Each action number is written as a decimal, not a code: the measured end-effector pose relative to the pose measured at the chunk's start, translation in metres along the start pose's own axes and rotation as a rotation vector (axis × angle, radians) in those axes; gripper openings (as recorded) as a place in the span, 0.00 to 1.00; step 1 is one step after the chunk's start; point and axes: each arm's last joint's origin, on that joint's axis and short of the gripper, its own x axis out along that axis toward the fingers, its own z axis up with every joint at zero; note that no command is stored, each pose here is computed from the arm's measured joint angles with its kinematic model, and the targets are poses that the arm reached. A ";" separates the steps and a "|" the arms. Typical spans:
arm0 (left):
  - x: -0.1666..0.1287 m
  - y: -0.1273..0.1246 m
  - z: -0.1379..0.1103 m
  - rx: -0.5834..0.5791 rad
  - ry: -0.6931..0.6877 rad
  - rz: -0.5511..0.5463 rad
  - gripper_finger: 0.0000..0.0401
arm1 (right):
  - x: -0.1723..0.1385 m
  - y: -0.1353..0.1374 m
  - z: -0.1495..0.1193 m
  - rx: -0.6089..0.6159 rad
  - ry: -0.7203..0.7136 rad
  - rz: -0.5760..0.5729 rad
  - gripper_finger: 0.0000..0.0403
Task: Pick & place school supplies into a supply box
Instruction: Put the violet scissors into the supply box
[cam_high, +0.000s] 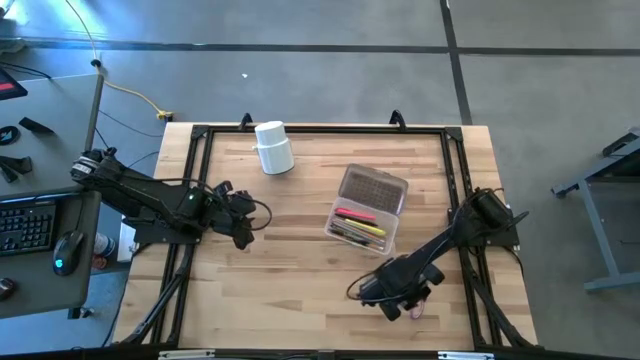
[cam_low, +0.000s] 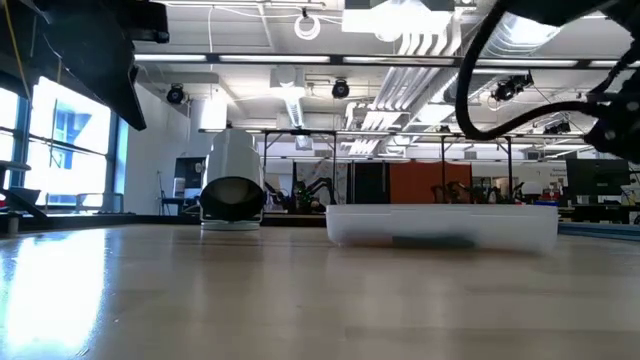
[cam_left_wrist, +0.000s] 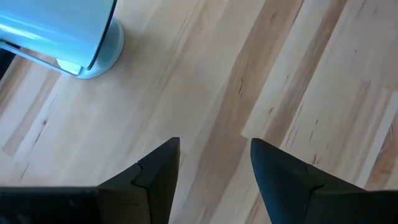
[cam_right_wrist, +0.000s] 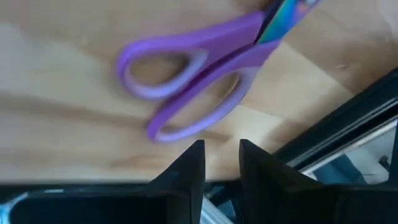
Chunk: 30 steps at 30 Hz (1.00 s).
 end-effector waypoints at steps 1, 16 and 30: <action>0.000 0.000 0.000 0.007 0.000 0.000 0.58 | 0.002 -0.001 0.001 0.017 -0.014 -0.007 0.21; 0.000 0.000 0.001 0.018 -0.008 -0.002 0.58 | 0.020 -0.003 -0.005 0.101 -0.140 -0.025 0.21; 0.000 -0.001 0.000 0.014 0.016 -0.032 0.58 | 0.046 -0.016 -0.001 0.112 -0.138 -0.084 0.21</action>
